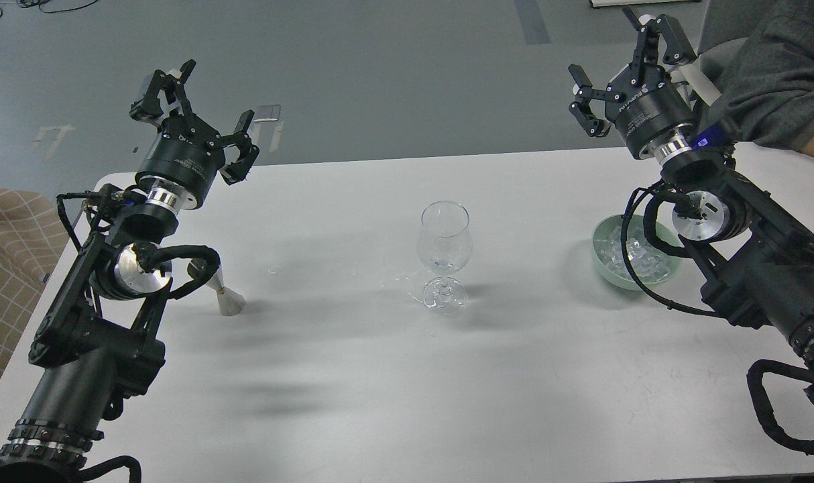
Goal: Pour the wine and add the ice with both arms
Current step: 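Lower the left gripper down to the silver jigger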
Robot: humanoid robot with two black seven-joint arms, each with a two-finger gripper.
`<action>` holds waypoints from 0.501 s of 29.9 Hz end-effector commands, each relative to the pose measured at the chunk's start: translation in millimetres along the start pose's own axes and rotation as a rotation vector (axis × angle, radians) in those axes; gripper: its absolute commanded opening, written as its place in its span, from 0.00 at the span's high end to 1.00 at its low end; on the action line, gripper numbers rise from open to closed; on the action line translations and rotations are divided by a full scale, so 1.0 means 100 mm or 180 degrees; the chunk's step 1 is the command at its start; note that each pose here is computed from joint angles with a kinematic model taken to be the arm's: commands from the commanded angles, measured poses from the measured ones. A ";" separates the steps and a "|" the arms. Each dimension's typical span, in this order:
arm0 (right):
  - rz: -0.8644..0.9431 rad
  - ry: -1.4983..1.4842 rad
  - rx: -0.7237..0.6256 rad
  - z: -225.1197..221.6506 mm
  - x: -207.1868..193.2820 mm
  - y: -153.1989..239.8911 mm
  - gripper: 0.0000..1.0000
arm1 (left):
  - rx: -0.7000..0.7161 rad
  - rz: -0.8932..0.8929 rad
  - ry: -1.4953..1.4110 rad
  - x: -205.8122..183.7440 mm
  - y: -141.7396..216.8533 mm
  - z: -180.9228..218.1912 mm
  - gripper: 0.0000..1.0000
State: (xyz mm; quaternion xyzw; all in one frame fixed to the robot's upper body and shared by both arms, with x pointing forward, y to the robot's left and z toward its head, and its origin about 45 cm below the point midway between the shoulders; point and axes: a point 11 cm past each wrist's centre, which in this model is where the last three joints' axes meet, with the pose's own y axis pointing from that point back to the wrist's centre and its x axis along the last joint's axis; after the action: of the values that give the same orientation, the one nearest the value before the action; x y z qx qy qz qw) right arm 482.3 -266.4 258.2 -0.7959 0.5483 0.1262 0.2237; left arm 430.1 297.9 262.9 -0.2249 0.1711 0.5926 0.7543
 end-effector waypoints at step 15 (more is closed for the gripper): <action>0.0017 0.0018 -0.0008 -0.01 0.02 0.01 0.00 | 0.0393 0.0655 0.0919 0.31 1.66 0.19 0.03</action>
State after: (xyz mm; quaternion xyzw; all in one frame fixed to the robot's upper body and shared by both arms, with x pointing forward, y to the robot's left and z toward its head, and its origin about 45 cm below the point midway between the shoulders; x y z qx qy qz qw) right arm 482.1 -269.1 257.9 -0.7951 0.5508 0.1249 0.2209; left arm 297.4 356.8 248.5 -0.2398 0.3034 0.6068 0.6944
